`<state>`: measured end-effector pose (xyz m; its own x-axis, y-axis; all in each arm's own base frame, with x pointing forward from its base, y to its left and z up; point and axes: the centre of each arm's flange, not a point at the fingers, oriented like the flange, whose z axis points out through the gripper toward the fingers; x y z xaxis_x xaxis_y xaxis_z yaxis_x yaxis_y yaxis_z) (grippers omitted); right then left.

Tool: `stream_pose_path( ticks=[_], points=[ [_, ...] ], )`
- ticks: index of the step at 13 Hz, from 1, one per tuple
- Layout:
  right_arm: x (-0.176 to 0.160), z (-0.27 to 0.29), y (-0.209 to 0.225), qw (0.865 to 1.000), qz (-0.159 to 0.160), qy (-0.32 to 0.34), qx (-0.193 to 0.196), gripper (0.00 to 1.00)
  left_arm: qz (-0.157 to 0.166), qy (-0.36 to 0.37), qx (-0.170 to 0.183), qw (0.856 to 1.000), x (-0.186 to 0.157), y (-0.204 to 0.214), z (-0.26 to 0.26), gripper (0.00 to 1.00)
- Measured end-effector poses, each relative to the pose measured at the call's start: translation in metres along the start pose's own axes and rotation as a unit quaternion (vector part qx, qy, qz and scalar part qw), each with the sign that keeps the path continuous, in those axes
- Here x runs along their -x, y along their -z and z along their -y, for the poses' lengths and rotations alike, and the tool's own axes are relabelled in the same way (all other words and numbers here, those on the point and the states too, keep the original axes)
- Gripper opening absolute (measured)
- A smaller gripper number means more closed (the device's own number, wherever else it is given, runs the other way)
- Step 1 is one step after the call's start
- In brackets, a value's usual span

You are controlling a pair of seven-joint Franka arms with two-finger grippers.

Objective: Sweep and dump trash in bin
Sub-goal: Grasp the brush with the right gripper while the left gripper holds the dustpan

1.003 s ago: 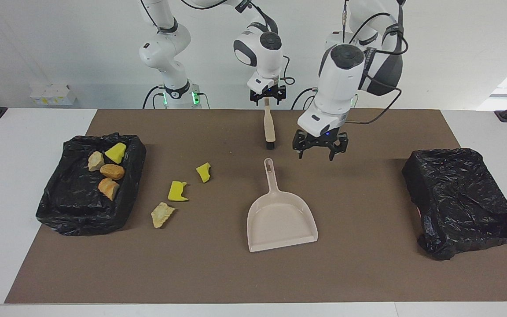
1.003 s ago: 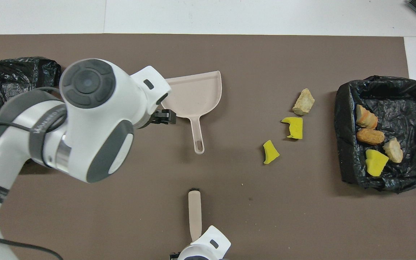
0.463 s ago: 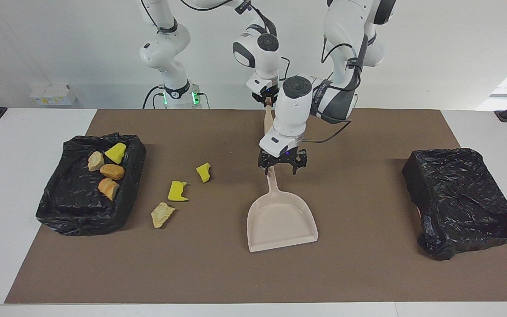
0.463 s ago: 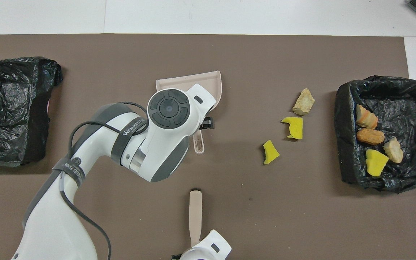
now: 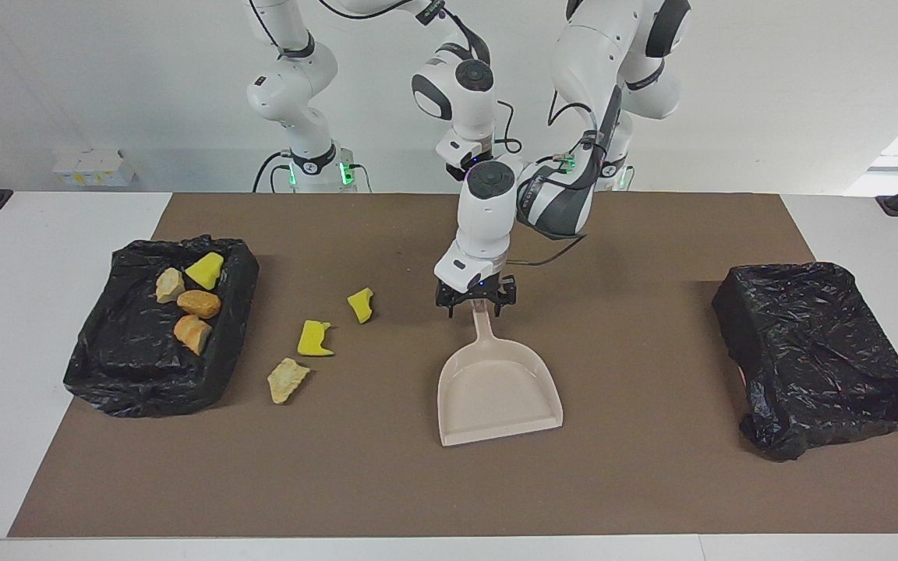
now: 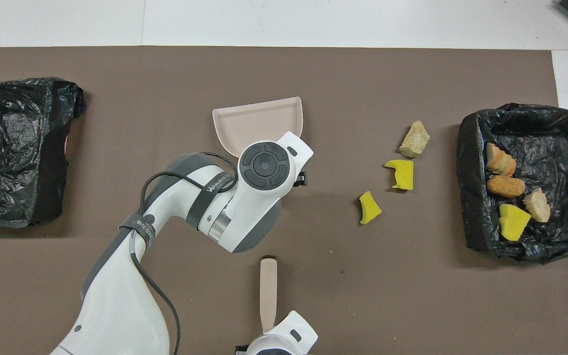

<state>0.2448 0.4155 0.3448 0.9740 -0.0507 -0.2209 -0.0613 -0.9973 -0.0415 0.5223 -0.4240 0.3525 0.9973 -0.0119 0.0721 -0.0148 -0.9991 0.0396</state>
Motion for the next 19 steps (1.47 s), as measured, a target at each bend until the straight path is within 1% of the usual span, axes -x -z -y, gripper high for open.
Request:
stream_pose_path(
  ticks=[1, 2, 3, 4, 5, 6, 7, 8, 11, 13, 15, 17, 19],
  points=[
    [-0.012, -0.008, 0.009, 1.0, 0.012, -0.015, 0.009, 0.26, 0.0, 0.002, -0.001, 1.0, -0.002, 0.0, 0.002, 1.0],
    [-0.025, -0.018, 0.019, 0.999, 0.024, -0.033, 0.016, 0.26, -0.001, 0.004, -0.002, 1.0, -0.003, 0.0, 0.004, 0.93],
    [-0.039, -0.03, 0.029, 0.998, 0.033, -0.052, 0.019, 0.26, -0.001, 0.005, -0.002, 1.0, -0.004, 0.0, 0.006, 0.81],
    [-0.051, -0.044, 0.039, 0.997, 0.041, -0.066, 0.021, 0.26, -0.002, 0.005, -0.003, 1.0, -0.005, 0.0, 0.006, 0.65],
    [-0.063, -0.059, 0.048, 0.996, 0.047, -0.072, 0.023, 0.26, -0.003, 0.005, -0.005, 1.0, -0.006, 0.0, 0.007, 0.55],
    [-0.076, -0.077, 0.059, 0.996, 0.051, -0.073, 0.026, 0.26, -0.004, 0.005, -0.006, 1.0, -0.007, 0.0, 0.009, 0.41],
    [-0.09, -0.098, 0.069, 0.995, 0.051, -0.076, 0.03, 0.26, -0.008, 0.003, -0.008, 1.0, -0.009, 0.001, 0.011, 0.32],
    [-0.104, -0.119, 0.077, 0.995, 0.045, -0.077, 0.038, 0.26, -0.013, -0.001, -0.014, 1.0, -0.012, 0.002, 0.014, 0.32],
    [-0.145, -0.174, 0.092, 0.994, 0.009, -0.076, 0.075, 0.26, -0.024, -0.027, -0.029, 0.999, -0.017, 0.008, 0.022, 0.32],
    [-0.171, -0.204, 0.101, 0.994, -0.004, -0.067, 0.089, 0.26, -0.011, -0.095, -0.041, 0.995, -0.019, 0.019, 0.033, 0.32],
    [-0.199, -0.233, 0.109, 0.993, -0.013, -0.046, 0.107, 0.26, 0.012, -0.19, -0.052, 0.98, -0.024, 0.033, 0.054, 0.32],
    [-0.223, -0.264, 0.112, 0.991, -0.014, -0.007, 0.129, 0.26, 0.027, -0.277, -0.055, 0.959, -0.029, 0.042, 0.07, 0.32],
    [-0.249, -0.3, 0.12, 0.988, -0.018, 0.024, 0.15, 0.26, 0.042, -0.347, -0.056, 0.935, -0.031, 0.041, 0.079, 0.32]
  ],
)
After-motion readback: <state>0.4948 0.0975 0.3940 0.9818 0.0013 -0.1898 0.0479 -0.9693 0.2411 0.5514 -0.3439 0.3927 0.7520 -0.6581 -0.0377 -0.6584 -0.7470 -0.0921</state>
